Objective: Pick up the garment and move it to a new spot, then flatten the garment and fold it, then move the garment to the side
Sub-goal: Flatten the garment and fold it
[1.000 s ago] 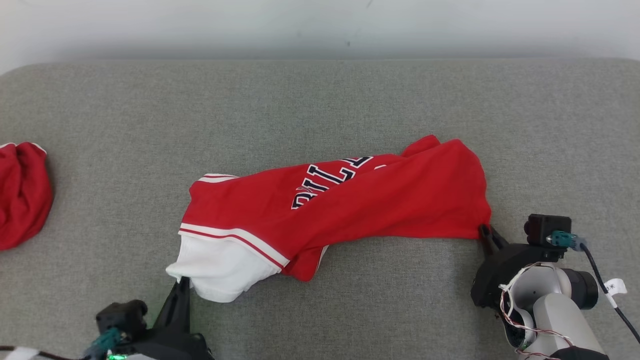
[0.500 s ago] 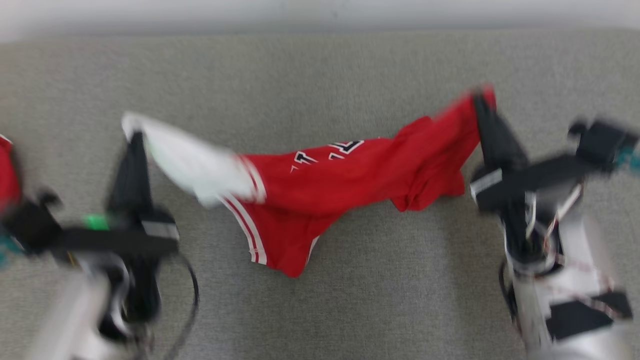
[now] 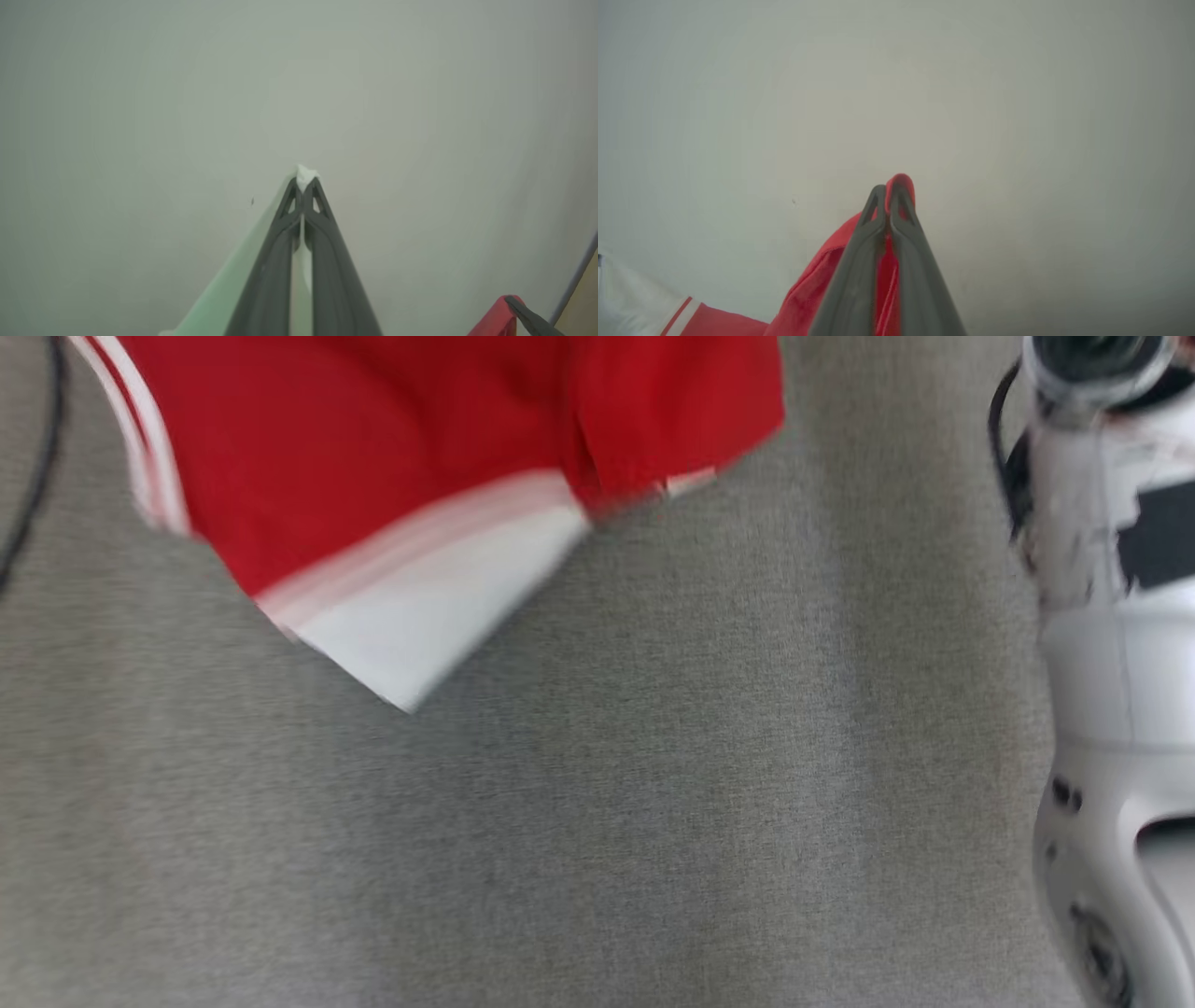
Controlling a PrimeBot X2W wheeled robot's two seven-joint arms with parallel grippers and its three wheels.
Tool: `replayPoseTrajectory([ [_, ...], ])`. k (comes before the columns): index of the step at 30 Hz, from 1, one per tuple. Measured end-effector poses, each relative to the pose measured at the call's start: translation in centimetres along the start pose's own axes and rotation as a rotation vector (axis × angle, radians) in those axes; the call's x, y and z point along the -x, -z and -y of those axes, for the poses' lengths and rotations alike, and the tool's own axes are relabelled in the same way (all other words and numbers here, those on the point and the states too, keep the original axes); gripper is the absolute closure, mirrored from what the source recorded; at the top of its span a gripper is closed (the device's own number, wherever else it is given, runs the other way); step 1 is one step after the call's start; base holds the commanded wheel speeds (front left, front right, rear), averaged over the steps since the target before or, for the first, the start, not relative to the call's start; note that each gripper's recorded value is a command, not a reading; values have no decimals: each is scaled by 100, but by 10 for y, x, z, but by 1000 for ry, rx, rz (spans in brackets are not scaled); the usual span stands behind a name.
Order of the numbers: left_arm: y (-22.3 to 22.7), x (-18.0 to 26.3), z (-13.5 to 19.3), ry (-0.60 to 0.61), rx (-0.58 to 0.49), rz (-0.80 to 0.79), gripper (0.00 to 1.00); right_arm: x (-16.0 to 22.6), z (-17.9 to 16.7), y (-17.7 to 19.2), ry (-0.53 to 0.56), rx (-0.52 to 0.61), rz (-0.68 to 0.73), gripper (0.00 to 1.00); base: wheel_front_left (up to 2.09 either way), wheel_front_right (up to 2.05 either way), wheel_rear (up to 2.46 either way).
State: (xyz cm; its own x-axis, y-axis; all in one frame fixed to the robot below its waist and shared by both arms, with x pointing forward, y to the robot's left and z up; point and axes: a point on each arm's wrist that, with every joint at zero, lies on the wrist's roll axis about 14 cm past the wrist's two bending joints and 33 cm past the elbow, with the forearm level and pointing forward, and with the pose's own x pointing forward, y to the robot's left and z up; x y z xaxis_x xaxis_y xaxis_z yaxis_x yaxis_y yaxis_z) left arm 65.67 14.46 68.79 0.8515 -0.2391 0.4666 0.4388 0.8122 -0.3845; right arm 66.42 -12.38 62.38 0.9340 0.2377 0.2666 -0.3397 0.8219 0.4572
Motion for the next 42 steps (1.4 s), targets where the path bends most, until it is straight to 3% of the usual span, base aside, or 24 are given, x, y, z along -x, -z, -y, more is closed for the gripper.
replayPoseTrajectory([
  [2,1,-13,7,69,-76,17,100,-11,10,-9,16,61,60,100,0,0,0],
  [8,-9,-45,47,232,-101,166,100,-25,32,-65,65,199,291,100,0,0,0],
  [16,-63,-54,92,358,-85,418,100,-16,2,-158,19,358,560,100,0,0,0],
  [19,-81,-49,97,368,-109,478,100,-10,-9,-164,0,410,589,100,0,0,0],
  [21,-75,-48,89,343,-89,464,100,-8,3,-149,27,421,549,100,0,0,0],
  [27,19,-21,35,186,-32,208,100,-6,39,-63,71,464,300,100,0,0,0],
  [33,44,35,11,44,83,149,100,24,68,-8,106,446,94,100,0,0,0],
  [36,53,73,8,-33,153,117,100,51,75,11,121,430,-10,100,0,0,0],
  [42,60,175,11,-217,217,8,100,150,86,55,222,291,-300,100,0,0,0],
])
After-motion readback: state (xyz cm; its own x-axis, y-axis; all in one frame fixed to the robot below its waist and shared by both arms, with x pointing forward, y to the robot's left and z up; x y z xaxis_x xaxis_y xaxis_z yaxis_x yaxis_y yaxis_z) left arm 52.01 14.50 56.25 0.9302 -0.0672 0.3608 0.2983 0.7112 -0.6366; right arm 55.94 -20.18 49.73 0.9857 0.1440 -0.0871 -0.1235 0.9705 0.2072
